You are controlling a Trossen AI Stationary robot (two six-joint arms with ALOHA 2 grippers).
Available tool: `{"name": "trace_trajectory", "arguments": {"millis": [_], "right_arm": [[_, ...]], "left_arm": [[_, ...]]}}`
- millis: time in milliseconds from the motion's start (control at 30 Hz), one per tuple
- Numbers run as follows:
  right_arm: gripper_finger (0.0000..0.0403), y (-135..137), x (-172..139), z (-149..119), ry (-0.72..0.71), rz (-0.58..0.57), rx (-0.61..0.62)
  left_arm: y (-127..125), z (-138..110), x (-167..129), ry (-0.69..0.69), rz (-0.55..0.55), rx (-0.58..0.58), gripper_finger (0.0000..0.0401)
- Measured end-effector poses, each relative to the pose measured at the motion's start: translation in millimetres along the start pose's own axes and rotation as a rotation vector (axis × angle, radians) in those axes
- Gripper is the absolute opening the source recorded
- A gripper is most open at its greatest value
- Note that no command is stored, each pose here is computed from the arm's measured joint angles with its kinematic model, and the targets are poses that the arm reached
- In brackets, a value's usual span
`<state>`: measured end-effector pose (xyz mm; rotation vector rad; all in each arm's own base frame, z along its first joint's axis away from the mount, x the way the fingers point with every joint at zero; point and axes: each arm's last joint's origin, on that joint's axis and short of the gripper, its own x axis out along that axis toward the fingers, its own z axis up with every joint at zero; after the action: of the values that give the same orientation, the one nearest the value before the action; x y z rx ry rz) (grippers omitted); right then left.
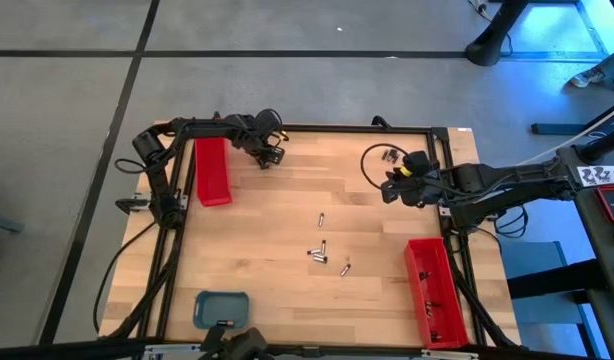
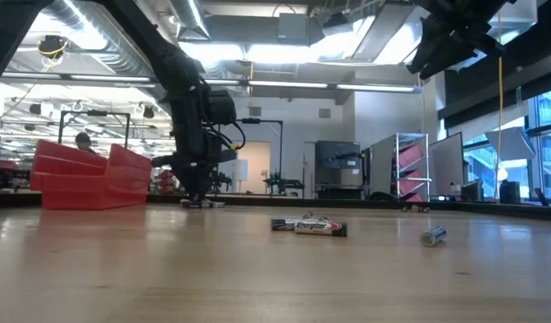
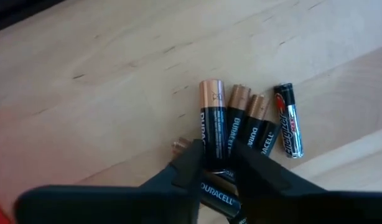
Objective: Sort batteries
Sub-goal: Put the large black battery into the blue bin
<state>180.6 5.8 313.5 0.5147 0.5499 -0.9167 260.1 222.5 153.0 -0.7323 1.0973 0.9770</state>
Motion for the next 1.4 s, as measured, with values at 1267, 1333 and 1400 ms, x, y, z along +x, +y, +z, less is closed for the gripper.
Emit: {"name": "trace_trajectory", "arguments": {"millis": [1267, 1333, 1400], "right_arm": [[0.0122, 1, 0, -1, 0.042, 0.026, -0.054], [0.0122, 1, 0, -1, 0.041, 0.026, -0.052], [0.0122, 1, 0, -1, 0.041, 0.027, -0.053]], "left_arm": [[13, -1, 5, 0.003, 0.111, 0.035, 0.0172], [13, -1, 11, 0.017, 0.107, 0.033, 0.0160], [13, -1, 14, 0.024, 0.100, 0.040, 0.0145]]}}
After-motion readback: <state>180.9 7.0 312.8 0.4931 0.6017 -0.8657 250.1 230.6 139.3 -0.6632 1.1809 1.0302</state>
